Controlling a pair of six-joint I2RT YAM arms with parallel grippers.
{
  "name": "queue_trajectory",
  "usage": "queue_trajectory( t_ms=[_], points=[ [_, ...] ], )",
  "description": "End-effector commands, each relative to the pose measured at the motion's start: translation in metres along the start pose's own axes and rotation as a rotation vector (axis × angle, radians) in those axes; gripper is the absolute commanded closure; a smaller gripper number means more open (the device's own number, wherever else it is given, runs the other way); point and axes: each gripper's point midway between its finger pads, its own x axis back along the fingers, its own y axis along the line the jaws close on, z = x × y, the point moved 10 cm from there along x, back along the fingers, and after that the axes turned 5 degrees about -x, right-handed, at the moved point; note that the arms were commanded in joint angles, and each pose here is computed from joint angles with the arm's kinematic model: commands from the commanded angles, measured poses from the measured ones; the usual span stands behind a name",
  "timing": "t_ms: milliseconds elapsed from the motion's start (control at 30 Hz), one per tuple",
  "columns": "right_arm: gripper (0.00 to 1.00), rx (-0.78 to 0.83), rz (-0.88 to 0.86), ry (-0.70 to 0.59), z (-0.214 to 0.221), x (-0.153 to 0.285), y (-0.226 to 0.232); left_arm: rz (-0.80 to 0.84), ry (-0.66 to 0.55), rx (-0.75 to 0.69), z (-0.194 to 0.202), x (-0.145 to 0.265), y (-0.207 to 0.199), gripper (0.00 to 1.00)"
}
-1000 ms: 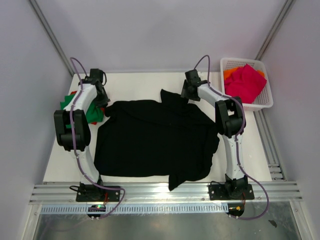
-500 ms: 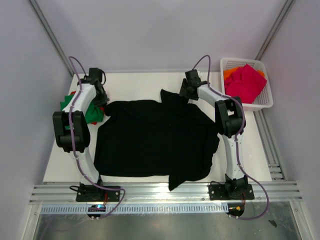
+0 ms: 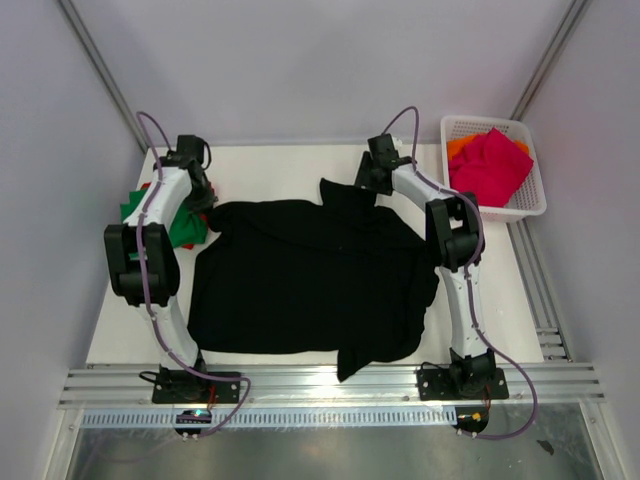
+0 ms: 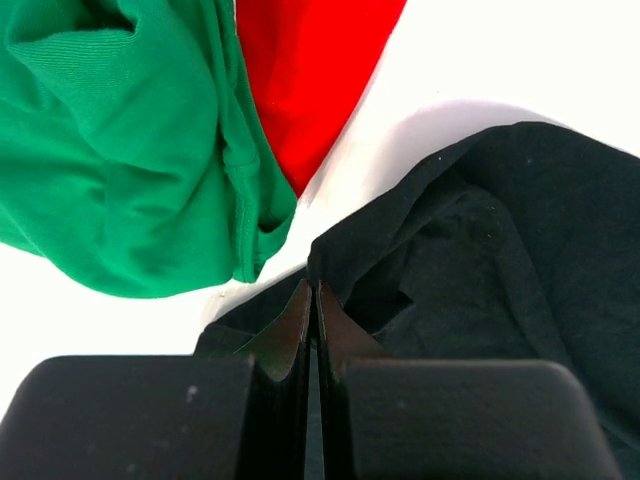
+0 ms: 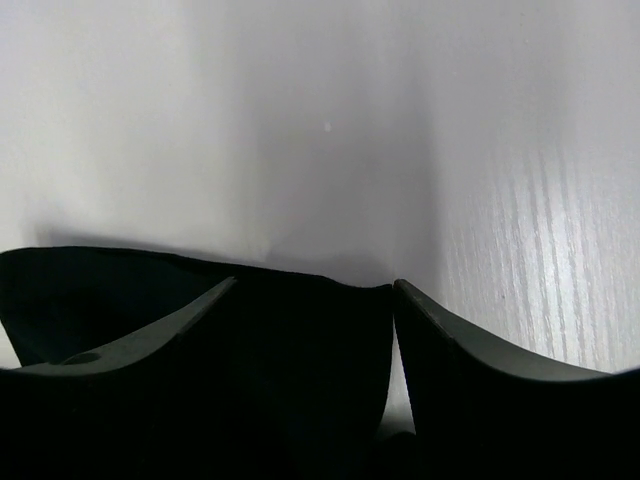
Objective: Fold and stack the t-shirts
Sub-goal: Grap the side of the flattened tshirt furthest away from the robot with both arms
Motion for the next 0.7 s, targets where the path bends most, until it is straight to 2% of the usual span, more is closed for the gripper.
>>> queue_trajectory(
  t_ms=[0,367,433,533,567,667],
  points=[
    [0.33,-0.007,0.041,0.069,0.006,-0.010,0.000,0.014,-0.104,0.006,-0.016,0.038,0.003,1.00],
    [0.34,-0.049,0.093,0.095,0.006,-0.007,-0.004,0.020,-0.138,0.016,-0.022,0.046,0.004,1.00],
    [0.37,-0.047,0.097,0.105,0.007,-0.006,-0.006,0.021,-0.145,0.015,-0.023,0.048,0.004,1.00],
    [0.55,-0.047,0.092,0.117,0.008,-0.004,-0.008,0.014,-0.158,0.013,-0.026,0.051,0.004,1.00],
    [0.68,-0.046,0.091,0.122,0.008,-0.005,-0.009,0.013,-0.166,0.014,-0.028,0.053,0.004,1.00],
    [0.86,-0.047,0.085,0.140,0.008,-0.004,-0.011,0.016,-0.176,0.016,-0.030,0.057,0.004,1.00]
  ],
)
